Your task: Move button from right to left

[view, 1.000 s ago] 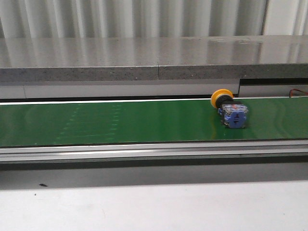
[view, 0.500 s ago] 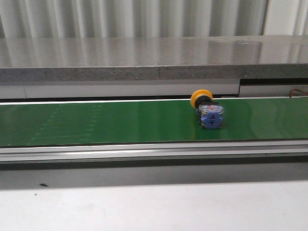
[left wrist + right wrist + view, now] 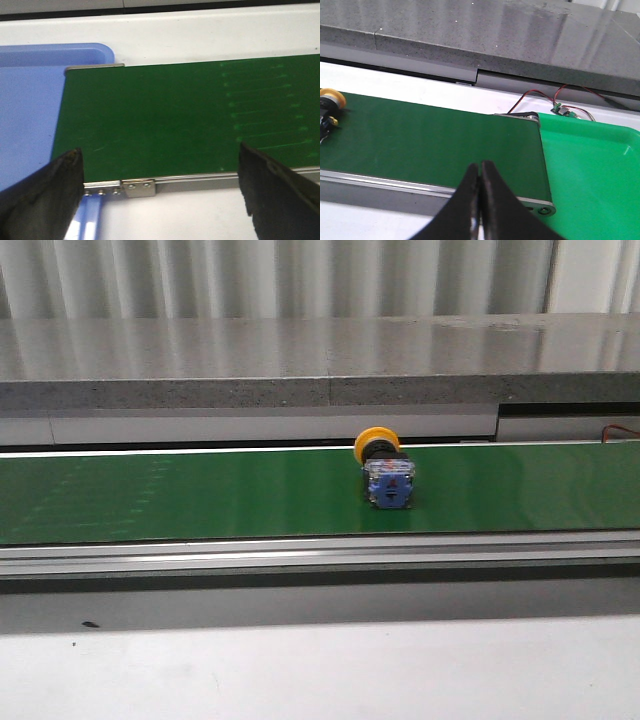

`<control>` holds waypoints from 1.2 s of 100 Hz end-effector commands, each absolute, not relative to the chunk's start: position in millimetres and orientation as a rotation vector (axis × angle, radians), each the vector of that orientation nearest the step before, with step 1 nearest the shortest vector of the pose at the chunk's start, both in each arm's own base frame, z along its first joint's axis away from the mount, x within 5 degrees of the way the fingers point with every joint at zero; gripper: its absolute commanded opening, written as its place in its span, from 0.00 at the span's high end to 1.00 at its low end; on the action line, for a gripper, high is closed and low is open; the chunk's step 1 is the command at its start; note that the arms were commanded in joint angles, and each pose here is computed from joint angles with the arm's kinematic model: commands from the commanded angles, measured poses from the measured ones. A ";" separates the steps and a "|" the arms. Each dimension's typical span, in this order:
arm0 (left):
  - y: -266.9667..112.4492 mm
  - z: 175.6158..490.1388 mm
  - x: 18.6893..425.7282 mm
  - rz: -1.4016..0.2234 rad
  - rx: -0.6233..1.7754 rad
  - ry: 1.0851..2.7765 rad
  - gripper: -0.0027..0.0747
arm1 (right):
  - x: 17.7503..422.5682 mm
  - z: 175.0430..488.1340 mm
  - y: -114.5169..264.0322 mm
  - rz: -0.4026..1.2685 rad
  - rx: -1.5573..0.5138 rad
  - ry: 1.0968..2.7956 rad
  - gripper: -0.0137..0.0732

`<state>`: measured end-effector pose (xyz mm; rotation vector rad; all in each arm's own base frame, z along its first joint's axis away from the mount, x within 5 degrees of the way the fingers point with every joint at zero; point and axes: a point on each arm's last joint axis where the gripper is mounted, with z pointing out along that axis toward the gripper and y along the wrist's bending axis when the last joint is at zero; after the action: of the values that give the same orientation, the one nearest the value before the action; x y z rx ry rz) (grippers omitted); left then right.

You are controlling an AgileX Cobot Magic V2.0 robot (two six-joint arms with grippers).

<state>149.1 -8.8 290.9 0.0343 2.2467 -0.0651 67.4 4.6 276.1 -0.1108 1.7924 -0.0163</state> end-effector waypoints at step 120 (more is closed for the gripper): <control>-182.6 301.7 290.1 -0.415 0.253 2.808 0.23 | 68.5 290.5 4.0 -0.027 -0.103 1.697 0.92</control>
<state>288.8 -175.0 283.9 0.2899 2.8192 -0.4054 67.5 4.6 275.5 -0.1108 1.7942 -0.0162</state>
